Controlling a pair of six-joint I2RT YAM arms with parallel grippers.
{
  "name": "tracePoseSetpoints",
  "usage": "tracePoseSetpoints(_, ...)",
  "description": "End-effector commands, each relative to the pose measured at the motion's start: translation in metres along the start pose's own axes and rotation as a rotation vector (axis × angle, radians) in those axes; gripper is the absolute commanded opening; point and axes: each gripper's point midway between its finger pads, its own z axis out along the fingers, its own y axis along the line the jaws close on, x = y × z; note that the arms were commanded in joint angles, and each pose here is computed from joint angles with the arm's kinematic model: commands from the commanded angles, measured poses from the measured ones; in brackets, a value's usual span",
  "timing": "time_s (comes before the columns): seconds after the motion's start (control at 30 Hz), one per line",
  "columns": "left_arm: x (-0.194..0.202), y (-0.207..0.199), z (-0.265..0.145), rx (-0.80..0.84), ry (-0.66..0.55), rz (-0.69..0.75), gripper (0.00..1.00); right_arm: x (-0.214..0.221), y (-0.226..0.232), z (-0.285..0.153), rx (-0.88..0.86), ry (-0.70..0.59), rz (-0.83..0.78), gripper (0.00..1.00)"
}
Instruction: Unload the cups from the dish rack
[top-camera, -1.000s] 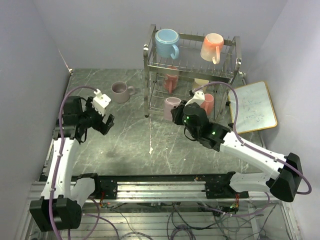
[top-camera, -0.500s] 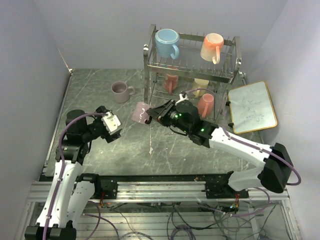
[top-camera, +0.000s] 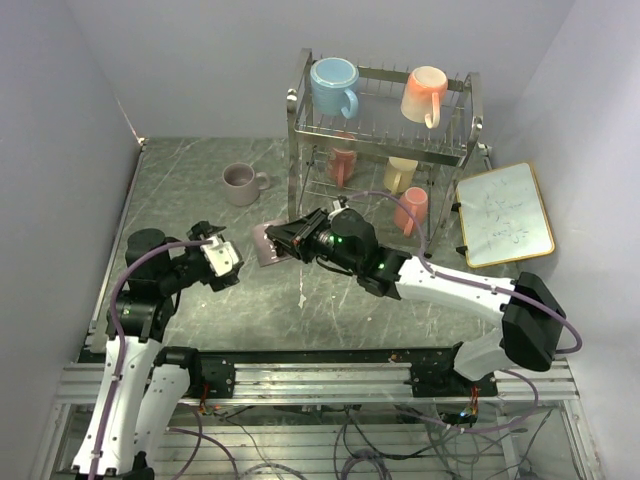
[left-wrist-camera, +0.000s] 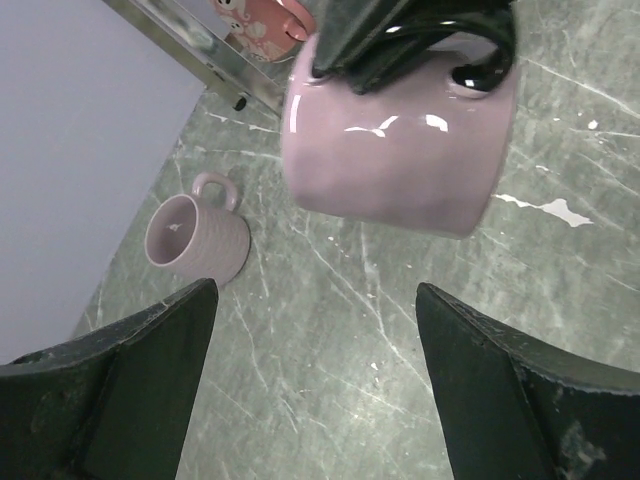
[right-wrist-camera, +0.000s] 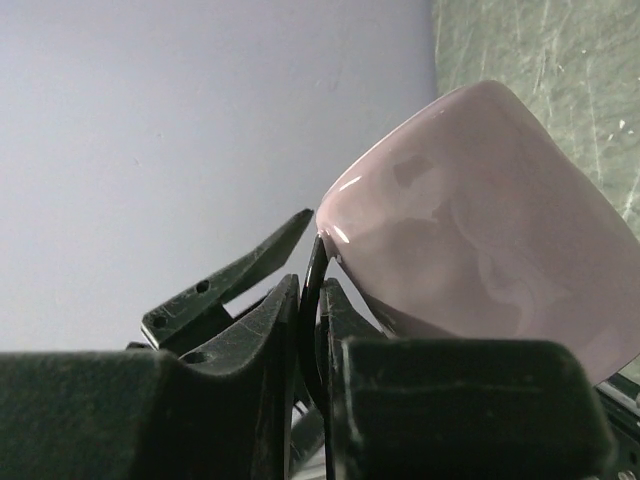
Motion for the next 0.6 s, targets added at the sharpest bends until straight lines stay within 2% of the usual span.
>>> tracePoseSetpoints(0.0,-0.005,-0.014,-0.008,0.008,-0.028,-0.009,0.95,-0.004,0.058,0.004,-0.144,-0.052,0.024,0.0)
tracePoseSetpoints(0.07,-0.005,-0.017,-0.01,-0.016,-0.045,-0.02,0.98,-0.008,0.056,0.011,-0.138,-0.075,0.044,0.0)
tracePoseSetpoints(0.27,-0.007,-0.017,-0.014,-0.073,-0.079,-0.028,0.98,-0.017,0.057,0.04,-0.123,-0.146,0.161,0.0)
tracePoseSetpoints(0.57,-0.004,0.002,-0.003,-0.19,-0.15,-0.03,0.94,0.015,0.074,0.064,-0.169,-0.052,0.271,0.0)
